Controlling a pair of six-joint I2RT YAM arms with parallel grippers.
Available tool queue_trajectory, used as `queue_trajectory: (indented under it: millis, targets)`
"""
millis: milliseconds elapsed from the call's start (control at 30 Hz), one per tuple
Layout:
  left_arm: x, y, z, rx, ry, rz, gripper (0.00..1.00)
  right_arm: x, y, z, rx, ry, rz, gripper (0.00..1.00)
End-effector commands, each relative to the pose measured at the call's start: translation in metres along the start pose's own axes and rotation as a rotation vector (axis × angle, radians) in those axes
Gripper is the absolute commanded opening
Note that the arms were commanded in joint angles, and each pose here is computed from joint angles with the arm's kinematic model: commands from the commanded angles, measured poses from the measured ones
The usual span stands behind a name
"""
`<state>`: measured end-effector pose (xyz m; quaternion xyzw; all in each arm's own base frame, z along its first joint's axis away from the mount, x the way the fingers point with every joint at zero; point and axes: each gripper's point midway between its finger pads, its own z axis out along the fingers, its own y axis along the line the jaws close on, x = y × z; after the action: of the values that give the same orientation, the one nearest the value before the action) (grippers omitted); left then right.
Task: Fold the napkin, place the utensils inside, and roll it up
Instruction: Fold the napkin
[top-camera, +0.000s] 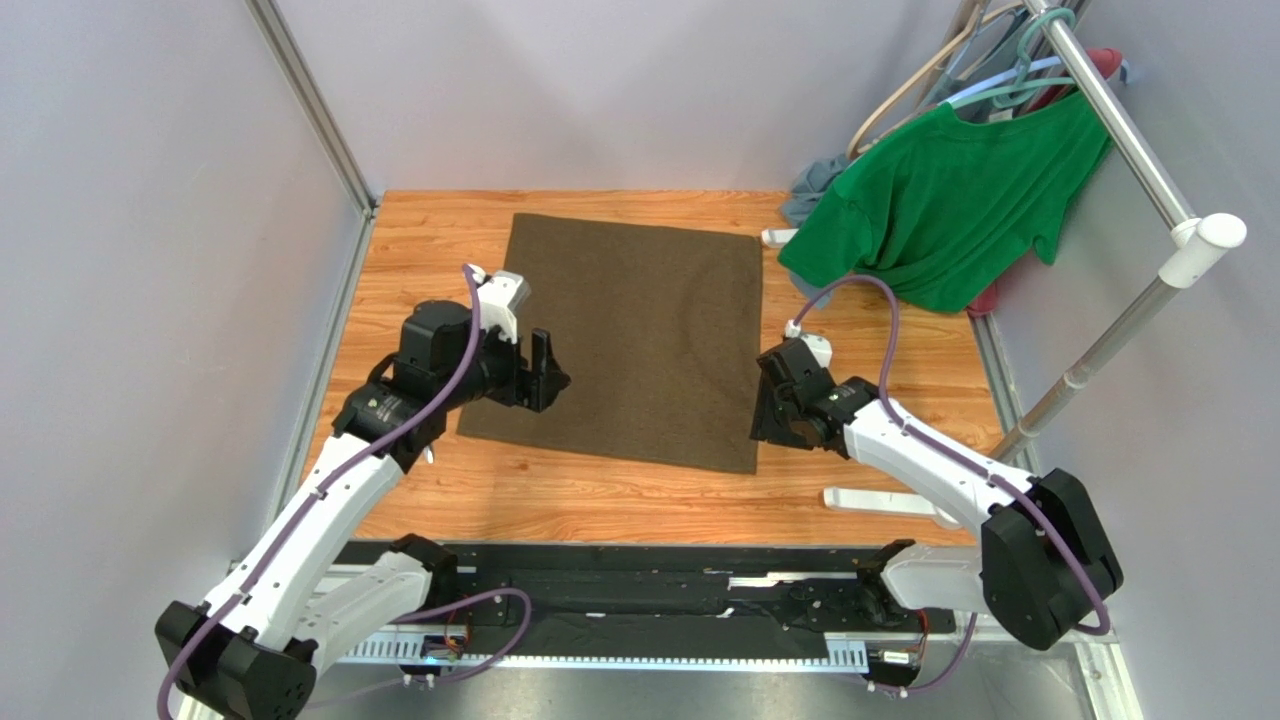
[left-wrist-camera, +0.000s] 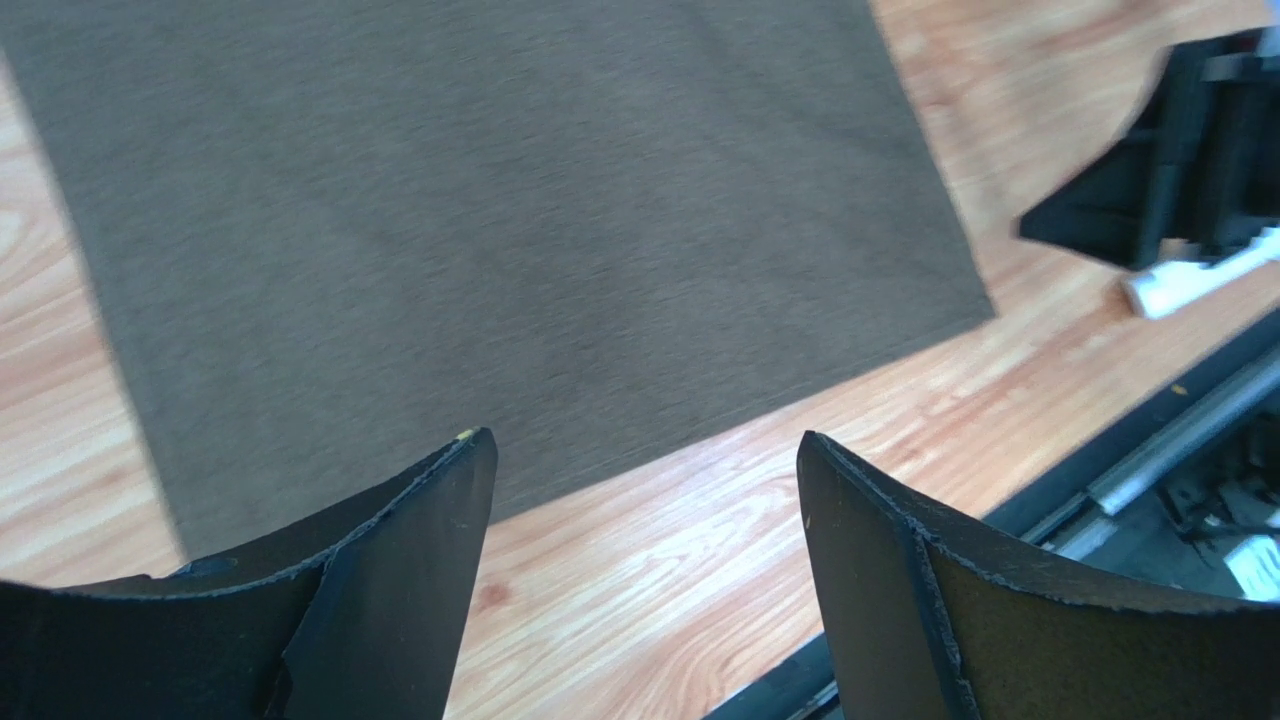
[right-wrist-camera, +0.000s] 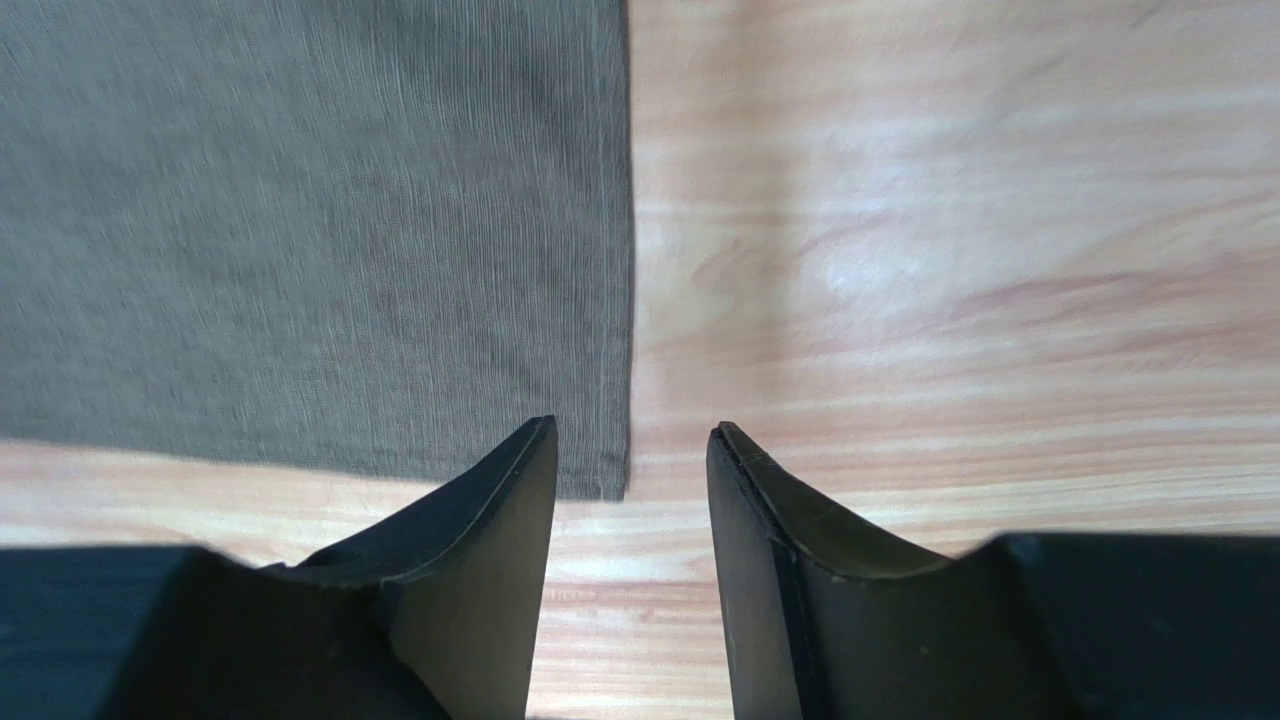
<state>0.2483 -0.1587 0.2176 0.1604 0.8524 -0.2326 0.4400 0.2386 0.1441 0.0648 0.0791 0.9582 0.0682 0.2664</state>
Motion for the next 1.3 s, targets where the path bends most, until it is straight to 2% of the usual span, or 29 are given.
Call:
queue_trajectory:
  millis: [0, 133, 267, 333, 467, 500, 533, 800, 1033, 1267]
  targets:
    - [-0.021, -0.043, 0.006, 0.104, -0.075, 0.056, 0.81, 0.016, 0.0, 0.002, -0.047, 0.046, 0.011, 0.46]
    - [-0.003, -0.099, 0.056, 0.208, -0.057, 0.094, 0.79, -0.004, -0.021, 0.0, -0.014, -0.009, 0.067, 0.46]
    - [0.018, -0.153, 0.104, 0.272, -0.051, 0.27, 0.75, -0.043, -0.044, -0.01, 0.014, -0.106, 0.133, 0.46]
    - [0.031, -0.192, 0.124, 0.36, -0.058, 0.374, 0.73, -0.057, -0.048, -0.013, 0.023, -0.142, 0.143, 0.47]
    - [0.068, -0.25, 0.148, 0.579, -0.005, 0.423, 0.67, -0.08, -0.06, -0.018, 0.035, -0.196, 0.186, 0.47]
    - [0.068, -0.259, 0.152, 0.596, -0.004, 0.424, 0.63, -0.084, -0.062, -0.019, 0.032, -0.207, 0.195, 0.47]
    - [0.088, -0.265, 0.162, 0.604, 0.037, 0.437, 0.62, -0.086, -0.062, -0.022, 0.019, -0.217, 0.203, 0.47]
    - [0.122, -0.283, 0.199, 0.599, 0.094, 0.432, 0.59, -0.086, -0.077, -0.026, 0.021, -0.235, 0.235, 0.47]
    - [0.129, -0.256, 0.221, 0.426, 0.116, 0.448, 0.56, -0.084, -0.087, -0.032, 0.016, -0.24, 0.246, 0.47]
    - [0.15, -0.243, 0.226, 0.391, 0.176, 0.44, 0.54, -0.084, -0.091, -0.034, 0.017, -0.243, 0.25, 0.48]
